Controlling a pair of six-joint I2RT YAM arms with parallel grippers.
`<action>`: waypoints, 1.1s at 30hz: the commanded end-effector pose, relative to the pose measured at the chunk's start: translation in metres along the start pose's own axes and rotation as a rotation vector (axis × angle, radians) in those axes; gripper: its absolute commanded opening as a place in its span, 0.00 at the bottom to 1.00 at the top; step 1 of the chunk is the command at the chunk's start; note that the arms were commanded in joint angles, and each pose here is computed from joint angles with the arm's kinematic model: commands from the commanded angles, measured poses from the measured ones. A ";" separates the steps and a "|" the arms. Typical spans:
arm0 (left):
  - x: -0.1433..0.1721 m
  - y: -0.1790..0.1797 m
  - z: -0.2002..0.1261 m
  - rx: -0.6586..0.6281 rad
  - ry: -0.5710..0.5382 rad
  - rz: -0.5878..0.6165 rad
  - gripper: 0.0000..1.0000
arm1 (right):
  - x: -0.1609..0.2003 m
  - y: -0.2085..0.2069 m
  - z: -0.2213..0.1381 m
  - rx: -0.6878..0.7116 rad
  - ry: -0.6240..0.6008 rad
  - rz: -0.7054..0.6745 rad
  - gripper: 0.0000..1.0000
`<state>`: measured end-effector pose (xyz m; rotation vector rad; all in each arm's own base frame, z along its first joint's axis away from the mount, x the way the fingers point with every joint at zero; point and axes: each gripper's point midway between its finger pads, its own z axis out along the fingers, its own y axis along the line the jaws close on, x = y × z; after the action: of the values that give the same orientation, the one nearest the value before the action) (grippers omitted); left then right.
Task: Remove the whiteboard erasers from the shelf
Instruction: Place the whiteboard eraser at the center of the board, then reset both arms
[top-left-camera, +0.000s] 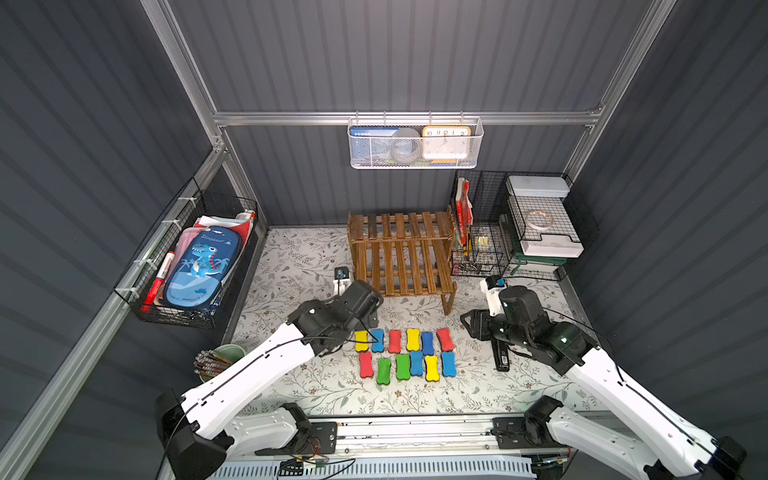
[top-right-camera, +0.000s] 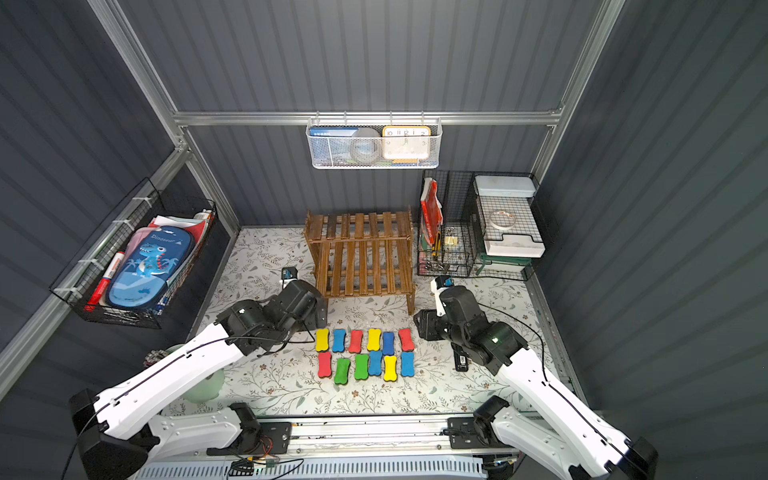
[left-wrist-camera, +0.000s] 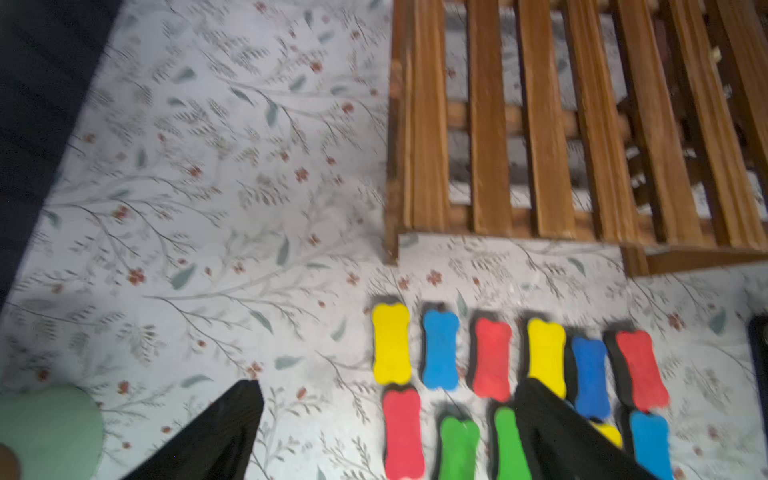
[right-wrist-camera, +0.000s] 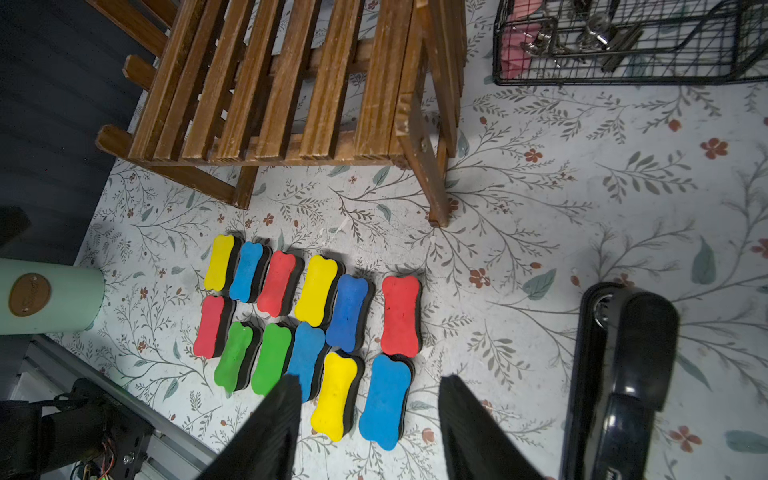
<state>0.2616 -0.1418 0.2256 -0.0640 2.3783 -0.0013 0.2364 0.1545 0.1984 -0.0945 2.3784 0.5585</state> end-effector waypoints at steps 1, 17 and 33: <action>-0.046 0.045 0.009 -0.155 -0.147 0.087 0.99 | -0.016 0.005 -0.007 -0.013 -0.056 0.021 0.59; -0.073 0.107 0.118 -0.234 -0.424 0.162 0.99 | -0.027 0.001 -0.016 0.011 -0.123 0.020 0.68; -0.059 0.125 0.183 -0.124 -0.537 0.043 0.99 | -0.038 -0.028 -0.021 0.179 -0.192 0.024 0.78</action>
<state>0.4124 -0.0016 0.1169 -0.0557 1.9529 0.2623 0.2529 0.1299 0.2204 0.0257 2.2591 0.4267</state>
